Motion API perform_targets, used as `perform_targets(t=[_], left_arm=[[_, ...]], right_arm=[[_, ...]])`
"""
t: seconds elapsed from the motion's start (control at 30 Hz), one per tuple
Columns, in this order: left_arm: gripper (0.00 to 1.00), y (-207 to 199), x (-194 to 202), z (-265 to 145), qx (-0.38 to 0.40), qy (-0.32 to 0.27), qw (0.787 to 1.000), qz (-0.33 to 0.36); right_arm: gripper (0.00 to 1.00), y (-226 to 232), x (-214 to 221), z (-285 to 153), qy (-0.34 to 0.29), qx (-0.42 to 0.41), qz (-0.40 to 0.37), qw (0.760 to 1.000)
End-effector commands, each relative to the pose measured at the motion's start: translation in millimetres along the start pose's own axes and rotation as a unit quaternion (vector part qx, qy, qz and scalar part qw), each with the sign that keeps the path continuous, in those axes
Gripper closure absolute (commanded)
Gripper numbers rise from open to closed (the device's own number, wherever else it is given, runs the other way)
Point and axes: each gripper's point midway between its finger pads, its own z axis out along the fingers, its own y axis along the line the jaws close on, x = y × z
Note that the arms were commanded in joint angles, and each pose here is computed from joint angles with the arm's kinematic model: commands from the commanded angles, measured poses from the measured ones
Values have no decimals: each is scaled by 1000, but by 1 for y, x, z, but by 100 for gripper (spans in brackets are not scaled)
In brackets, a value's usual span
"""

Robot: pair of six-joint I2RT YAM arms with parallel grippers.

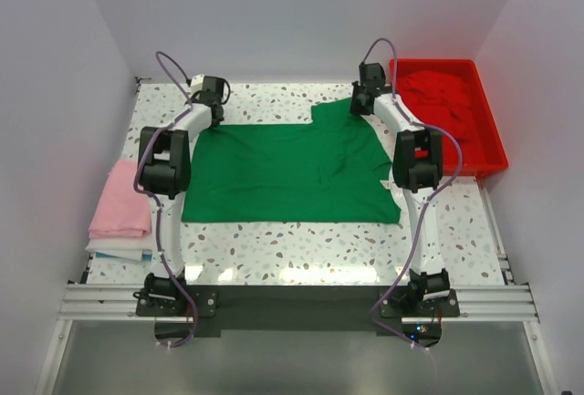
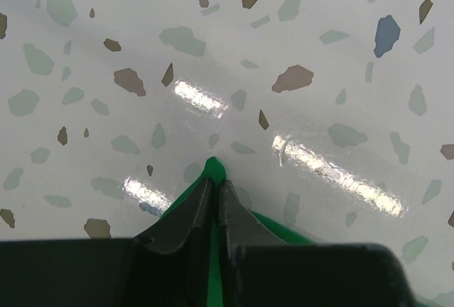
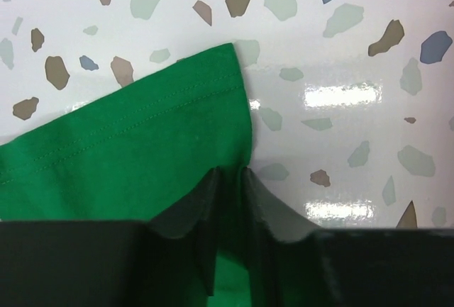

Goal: Fold and stack the t-shirts
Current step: Fold the tshirt

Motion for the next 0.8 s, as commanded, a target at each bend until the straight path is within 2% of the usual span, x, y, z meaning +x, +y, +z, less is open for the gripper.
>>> perform_targets(t=[0.0,0.17,0.33,0.57,0.77], left_arm=[[91,3,-16,1,-3,-13,1000,-6],[93,1,-29,-9,11,-27,999,-18],[100,2,-42,-18,28,-50,997,-42],[100,9,-64,-28,46,-71,994,-73],[100,13,-67,-29,69,-78,990,-93]], right_arm=[[81,10,-14,0,-17,-22,14,1000],[100,11,-21,-1,-27,-26,22,999],[100,13,-45,-14,-60,-31,31,997],[100,13,-86,-46,-116,-38,46,991],[100,16,-102,-67,-137,-50,49,988]])
